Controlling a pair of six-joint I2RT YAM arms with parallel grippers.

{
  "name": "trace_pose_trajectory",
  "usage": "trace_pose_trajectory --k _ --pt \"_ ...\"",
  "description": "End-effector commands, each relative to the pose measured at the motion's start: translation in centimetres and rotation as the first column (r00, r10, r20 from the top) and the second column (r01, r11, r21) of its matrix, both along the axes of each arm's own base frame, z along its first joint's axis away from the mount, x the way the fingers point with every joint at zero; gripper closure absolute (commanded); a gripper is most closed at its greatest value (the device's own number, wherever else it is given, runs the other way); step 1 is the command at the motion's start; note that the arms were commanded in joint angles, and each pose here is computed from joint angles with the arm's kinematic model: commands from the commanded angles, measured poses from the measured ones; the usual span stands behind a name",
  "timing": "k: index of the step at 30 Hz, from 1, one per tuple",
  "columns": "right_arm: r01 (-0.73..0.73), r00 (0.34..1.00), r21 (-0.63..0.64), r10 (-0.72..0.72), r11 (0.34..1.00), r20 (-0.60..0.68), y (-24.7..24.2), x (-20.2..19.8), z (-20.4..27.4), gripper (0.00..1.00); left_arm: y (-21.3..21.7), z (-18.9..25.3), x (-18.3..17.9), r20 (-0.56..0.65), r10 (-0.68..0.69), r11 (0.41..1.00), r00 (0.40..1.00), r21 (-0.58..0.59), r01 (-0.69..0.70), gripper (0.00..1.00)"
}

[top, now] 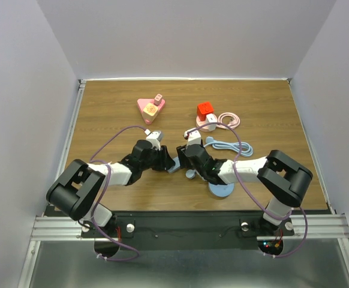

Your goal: Insert the plug

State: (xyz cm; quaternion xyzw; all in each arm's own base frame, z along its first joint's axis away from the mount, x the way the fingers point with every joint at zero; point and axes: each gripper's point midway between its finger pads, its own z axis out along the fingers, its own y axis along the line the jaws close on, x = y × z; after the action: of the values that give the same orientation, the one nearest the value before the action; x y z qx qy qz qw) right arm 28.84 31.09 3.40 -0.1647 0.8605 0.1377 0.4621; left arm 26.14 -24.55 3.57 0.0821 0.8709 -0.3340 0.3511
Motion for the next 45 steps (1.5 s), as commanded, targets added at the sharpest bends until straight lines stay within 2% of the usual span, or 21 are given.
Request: trace_pose_trajectory --k 1,6,8,14,23,34,39,44,45 --pt "-0.189 0.642 -0.067 0.071 0.980 -0.764 -4.5 -18.9 -13.8 1.00 0.0 -2.8 -2.7 -0.120 -0.043 0.998 0.992 0.038 0.048 0.76" --pt "-0.140 0.679 -0.079 0.037 0.987 -0.733 -4.2 -17.5 -13.3 1.00 -0.1 -3.1 -3.1 -0.128 -0.056 0.998 0.990 0.029 0.060 0.78" --pt "-0.098 0.712 -0.120 -0.015 0.988 -0.702 -4.7 -15.9 -13.3 0.99 0.0 -3.2 -3.4 -0.135 -0.053 0.998 0.989 0.020 0.056 0.78" --pt "-0.023 0.808 -0.118 -0.051 0.993 -0.588 -3.8 -9.3 -11.7 1.00 -0.5 -3.0 -3.6 -0.140 -0.066 0.998 0.988 -0.017 0.064 0.79" --pt "-0.050 0.903 -0.113 -0.003 0.992 -0.429 0.0 -2.3 -7.9 1.00 -1.4 -2.0 -3.7 -0.128 -0.081 0.996 0.989 -0.052 0.075 0.79" --pt "-0.068 0.970 -0.137 0.033 0.988 -0.241 3.3 3.6 -4.4 1.00 -2.6 -1.8 -4.4 -0.127 -0.095 0.994 0.987 -0.062 0.088 0.80" --pt "-0.036 0.977 -0.105 0.013 0.994 -0.213 3.5 5.9 -3.5 0.99 -2.9 -1.6 -4.2 -0.123 -0.092 0.994 0.988 -0.064 0.085 0.80" --pt "-0.068 0.977 -0.071 0.052 0.995 -0.206 4.0 5.7 -1.9 0.99 -3.2 -1.7 -4.0 -0.125 -0.082 0.995 0.989 -0.059 0.075 0.83" --pt "-0.075 0.979 -0.057 0.063 0.996 -0.194 4.0 5.6 -0.8 0.92 -3.2 -1.8 -4.0 -0.129 -0.081 0.996 0.988 -0.058 0.074 0.83"
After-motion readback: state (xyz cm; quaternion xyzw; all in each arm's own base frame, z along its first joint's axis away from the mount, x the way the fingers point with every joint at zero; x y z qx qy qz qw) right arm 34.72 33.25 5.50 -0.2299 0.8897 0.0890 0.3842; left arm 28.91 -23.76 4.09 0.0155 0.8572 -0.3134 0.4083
